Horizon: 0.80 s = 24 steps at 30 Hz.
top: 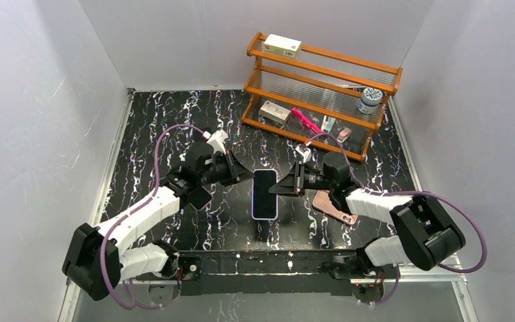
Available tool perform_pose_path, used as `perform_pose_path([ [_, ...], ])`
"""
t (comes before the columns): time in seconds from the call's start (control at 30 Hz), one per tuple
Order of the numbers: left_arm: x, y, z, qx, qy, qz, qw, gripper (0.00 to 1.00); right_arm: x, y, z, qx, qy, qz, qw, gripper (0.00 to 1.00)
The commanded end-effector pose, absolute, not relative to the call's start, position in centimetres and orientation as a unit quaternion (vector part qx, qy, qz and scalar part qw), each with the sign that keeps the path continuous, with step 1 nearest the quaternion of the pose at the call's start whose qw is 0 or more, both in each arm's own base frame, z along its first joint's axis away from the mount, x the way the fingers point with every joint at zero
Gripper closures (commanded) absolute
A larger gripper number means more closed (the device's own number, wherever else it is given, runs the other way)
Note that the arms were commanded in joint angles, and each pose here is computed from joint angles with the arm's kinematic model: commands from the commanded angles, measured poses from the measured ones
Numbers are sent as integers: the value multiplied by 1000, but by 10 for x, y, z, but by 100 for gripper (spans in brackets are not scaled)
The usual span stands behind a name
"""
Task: Put the phone into the phone case
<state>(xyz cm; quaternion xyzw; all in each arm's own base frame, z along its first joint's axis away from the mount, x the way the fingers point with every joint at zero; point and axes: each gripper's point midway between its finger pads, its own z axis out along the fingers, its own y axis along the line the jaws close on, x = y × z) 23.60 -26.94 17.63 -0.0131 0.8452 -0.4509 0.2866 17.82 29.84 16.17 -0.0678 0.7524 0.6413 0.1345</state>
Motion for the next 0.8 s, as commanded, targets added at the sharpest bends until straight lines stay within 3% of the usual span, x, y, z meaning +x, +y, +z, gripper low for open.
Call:
perform_pose_path([
  [0.0,228,-272,189,11,836,-461,296,96,195,308,181,-90,739,644,179,99],
  [0.1,230,-265,188,21,846,-437,307,89,200,308,174,-87,749,630,185,99],
  [0.23,232,-251,180,20,865,-390,316,50,212,310,163,-84,769,603,193,99],
  [0.53,245,-166,148,-68,921,-176,342,3,258,324,129,-72,832,522,172,99],
  [0.77,251,-127,142,-123,924,-143,334,2,278,348,119,-73,834,530,139,99],
])
